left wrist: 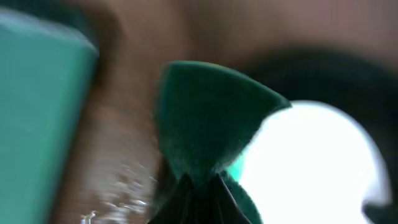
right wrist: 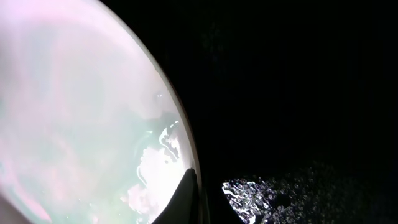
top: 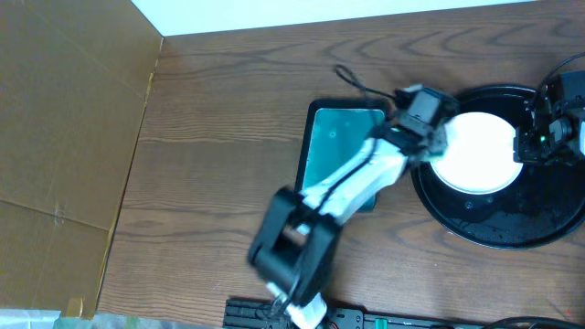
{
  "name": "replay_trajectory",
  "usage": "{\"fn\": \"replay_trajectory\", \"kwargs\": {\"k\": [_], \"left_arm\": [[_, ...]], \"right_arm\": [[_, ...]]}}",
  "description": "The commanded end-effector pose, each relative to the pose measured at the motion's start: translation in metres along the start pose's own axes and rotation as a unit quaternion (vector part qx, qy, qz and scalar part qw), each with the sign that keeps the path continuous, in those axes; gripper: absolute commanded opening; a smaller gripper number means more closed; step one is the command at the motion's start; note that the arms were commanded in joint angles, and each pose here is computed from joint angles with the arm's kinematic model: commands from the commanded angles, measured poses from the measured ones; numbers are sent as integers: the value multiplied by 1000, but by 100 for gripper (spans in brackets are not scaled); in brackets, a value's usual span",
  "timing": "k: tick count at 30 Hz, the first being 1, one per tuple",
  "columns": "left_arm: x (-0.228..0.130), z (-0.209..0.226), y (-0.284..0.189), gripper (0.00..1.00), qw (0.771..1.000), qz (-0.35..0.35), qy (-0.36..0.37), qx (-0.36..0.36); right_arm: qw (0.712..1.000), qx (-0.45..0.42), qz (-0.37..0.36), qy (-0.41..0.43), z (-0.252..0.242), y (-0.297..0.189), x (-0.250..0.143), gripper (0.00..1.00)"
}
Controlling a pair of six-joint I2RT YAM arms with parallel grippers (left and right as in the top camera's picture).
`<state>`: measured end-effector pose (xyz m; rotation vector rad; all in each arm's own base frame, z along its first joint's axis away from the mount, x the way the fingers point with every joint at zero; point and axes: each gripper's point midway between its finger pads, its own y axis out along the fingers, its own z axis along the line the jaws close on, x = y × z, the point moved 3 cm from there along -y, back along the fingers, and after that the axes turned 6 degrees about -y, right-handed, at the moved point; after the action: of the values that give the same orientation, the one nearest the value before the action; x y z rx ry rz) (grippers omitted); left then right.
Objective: Clean dirty plates on tray and stack at the side
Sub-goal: 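Carry the last plate to the side stack with the right gripper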
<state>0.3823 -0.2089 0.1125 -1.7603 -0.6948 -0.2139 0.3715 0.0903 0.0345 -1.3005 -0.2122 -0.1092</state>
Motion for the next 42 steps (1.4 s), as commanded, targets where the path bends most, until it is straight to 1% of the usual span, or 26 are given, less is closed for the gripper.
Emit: {"fn": "replay_trajectory", "kwargs": {"k": [1,4,7,10,13,15,17,20,24,26,29,31,32,33,34,36,38,39,40,42], "left_arm": [[41,4,-50,7,997,-77,2,-9],[57,17,-77,7,995,-95,-12,-8],[65,45,-88,7,995,-90,-32,21],[63,83,-84,7,994,-62,-54,74],[52,124,-76,7,988,-21,-76,132],[45,143,-70,7,983,1,-87,159],[38,153,-61,7,981,23,-97,167],[26,163,-44,7,978,54,-106,172],[15,173,-23,7,973,78,-106,191],[13,180,-14,7,969,83,-107,205],[16,191,-11,8,965,75,-111,225],[20,194,-13,16,964,71,-116,227],[23,196,-16,30,964,66,-121,226],[26,197,-19,41,965,62,-125,224],[30,197,-22,44,965,57,-128,222],[39,196,-32,46,966,42,-134,216],[49,192,-45,56,969,22,-139,204],[54,189,-54,63,971,9,-140,196],[57,187,-60,68,972,-1,-141,189],[66,181,-77,73,974,-25,-143,174]], "right_arm": [[999,-32,-19,-36,1,-14,16,1],[994,-82,-44,-52,-1,-39,31,1],[984,-142,-77,-77,-1,-67,44,1],[966,-204,-116,-109,3,-97,55,1],[946,-251,-141,-152,11,-120,58,1],[931,-282,-153,-172,17,-133,58,1],[917,-311,-162,-191,22,-143,59,1],[886,-370,-170,-223,29,-159,58,1],[822,-474,-168,-267,37,-183,58,1],[788,-516,-162,-294,44,-193,58,1],[754,-550,-158,-324,57,-201,59,1],[739,-562,-164,-333,65,-206,60,1],[734,-566,-168,-336,70,-207,60,1],[729,-567,-170,-343,74,-208,61,1],[725,-567,-172,-351,78,-208,61,1],[717,-566,-174,-367,86,-209,63,1],[706,-570,-175,-382,93,-211,65,1],[699,-578,-175,-384,95,-214,66,1],[690,-587,-174,-386,97,-217,67,1],[674,-603,-170,-392,101,-224,69,1]]}}
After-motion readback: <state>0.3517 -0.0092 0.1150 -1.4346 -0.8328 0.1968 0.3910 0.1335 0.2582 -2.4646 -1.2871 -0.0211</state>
